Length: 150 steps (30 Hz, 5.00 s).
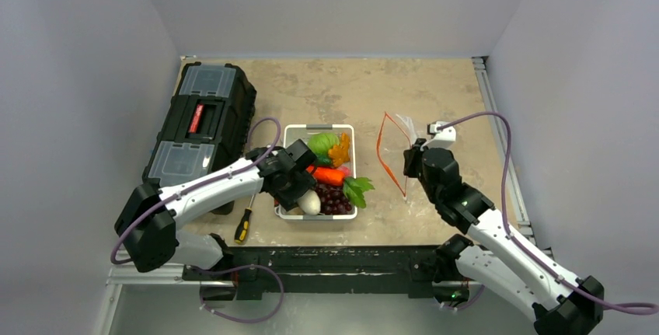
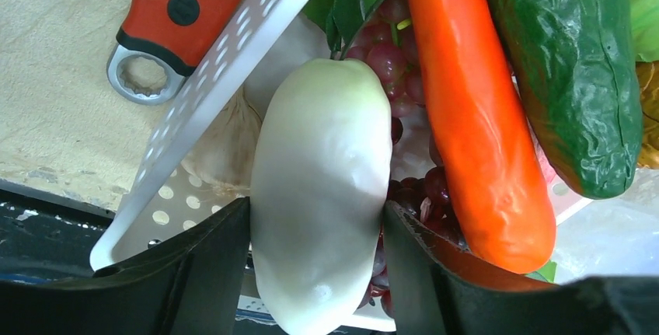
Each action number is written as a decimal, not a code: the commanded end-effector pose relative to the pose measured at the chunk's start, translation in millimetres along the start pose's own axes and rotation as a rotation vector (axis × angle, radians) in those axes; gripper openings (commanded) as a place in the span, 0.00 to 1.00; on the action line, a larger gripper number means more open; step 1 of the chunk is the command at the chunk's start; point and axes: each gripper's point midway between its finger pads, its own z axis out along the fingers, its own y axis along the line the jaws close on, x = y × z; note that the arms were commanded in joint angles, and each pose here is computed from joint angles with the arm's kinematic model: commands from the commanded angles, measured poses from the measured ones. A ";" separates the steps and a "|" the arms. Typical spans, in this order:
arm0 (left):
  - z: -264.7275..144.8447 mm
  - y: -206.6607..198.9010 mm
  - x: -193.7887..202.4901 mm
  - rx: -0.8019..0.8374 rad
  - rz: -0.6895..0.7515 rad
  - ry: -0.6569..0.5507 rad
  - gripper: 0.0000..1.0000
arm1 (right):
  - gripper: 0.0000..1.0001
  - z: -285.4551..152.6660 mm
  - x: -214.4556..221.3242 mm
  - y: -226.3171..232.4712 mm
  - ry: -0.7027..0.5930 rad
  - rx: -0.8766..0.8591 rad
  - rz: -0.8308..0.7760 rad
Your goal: Place the food in the zip-top bag and seal the zipper
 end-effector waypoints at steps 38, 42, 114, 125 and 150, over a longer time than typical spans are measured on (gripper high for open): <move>-186.8 -137.3 109.0 1.213 0.852 0.215 0.00 | 0.00 -0.3 -9.1 4.9 -0.040 -0.025 0.030; -163.4 -148.7 114.3 1.096 0.769 0.270 0.00 | 0.00 -2.1 -10.2 4.3 -0.047 -0.028 0.033; -128.1 -145.7 59.2 0.849 0.824 0.118 1.00 | 0.00 -13.3 -23.8 -7.7 -0.129 0.006 0.089; -65.9 -61.1 27.2 0.591 0.912 -0.053 0.95 | 0.00 -12.6 -24.1 -17.5 -0.136 0.063 0.096; 22.9 -58.1 64.2 0.298 1.062 -0.075 0.95 | 0.00 -11.5 -24.2 -12.3 -0.138 0.033 0.089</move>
